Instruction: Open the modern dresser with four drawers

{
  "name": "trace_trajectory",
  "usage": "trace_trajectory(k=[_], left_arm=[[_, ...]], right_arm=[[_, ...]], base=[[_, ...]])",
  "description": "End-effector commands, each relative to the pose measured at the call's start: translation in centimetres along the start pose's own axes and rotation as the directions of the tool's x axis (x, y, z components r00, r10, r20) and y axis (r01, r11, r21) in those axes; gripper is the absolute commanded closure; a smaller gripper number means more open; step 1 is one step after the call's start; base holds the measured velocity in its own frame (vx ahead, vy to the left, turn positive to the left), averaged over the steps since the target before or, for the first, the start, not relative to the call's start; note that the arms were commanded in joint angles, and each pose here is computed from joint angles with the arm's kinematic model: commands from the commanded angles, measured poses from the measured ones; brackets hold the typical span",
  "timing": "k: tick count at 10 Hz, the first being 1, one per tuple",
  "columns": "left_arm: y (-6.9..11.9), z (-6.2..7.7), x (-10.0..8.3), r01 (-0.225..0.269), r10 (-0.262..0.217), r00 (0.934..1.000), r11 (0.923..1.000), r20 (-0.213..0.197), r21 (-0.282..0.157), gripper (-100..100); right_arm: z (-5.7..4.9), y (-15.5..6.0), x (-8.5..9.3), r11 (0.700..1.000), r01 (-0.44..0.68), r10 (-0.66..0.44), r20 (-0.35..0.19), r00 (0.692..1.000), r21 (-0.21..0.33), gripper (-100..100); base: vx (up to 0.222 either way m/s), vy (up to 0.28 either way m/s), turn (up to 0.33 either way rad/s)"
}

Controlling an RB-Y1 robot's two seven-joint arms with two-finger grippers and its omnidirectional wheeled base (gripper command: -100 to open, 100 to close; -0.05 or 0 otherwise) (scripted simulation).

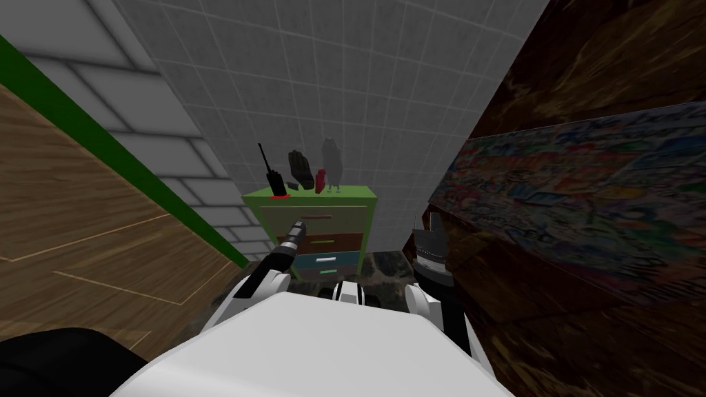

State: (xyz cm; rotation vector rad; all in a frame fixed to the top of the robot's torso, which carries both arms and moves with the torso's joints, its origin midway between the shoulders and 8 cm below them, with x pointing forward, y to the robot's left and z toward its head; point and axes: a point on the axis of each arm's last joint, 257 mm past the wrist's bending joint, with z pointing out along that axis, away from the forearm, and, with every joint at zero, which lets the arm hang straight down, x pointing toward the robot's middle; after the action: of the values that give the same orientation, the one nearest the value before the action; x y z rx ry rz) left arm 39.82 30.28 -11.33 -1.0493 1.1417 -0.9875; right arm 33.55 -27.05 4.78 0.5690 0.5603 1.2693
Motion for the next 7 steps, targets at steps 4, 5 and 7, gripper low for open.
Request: trace_trajectory(k=[4,5,7], left_arm=[[-0.72,-0.47,0.02,-0.024,0.024,0.9995,0.9997,-0.019,0.004,-100],[-0.77,-0.57,-0.11,-0.023,0.023,0.9996,0.9997,-0.016,-0.003,-100],[-0.85,-0.72,-0.27,-0.026,0.026,0.9995,0.9996,-0.016,-0.012,-100]], right_arm=[[0.00,-0.01,0.00,1.000,0.000,0.000,0.000,1.000,0.000,0],[-0.01,0.00,0.00,1.000,0.000,0.000,0.000,1.000,0.000,0],[-0.01,0.00,-0.01,1.000,0.000,0.000,0.000,1.000,0.000,0]], base=[[-0.113,-0.009,0.004],[0.092,0.005,-0.012],[0.168,0.010,-0.009]])
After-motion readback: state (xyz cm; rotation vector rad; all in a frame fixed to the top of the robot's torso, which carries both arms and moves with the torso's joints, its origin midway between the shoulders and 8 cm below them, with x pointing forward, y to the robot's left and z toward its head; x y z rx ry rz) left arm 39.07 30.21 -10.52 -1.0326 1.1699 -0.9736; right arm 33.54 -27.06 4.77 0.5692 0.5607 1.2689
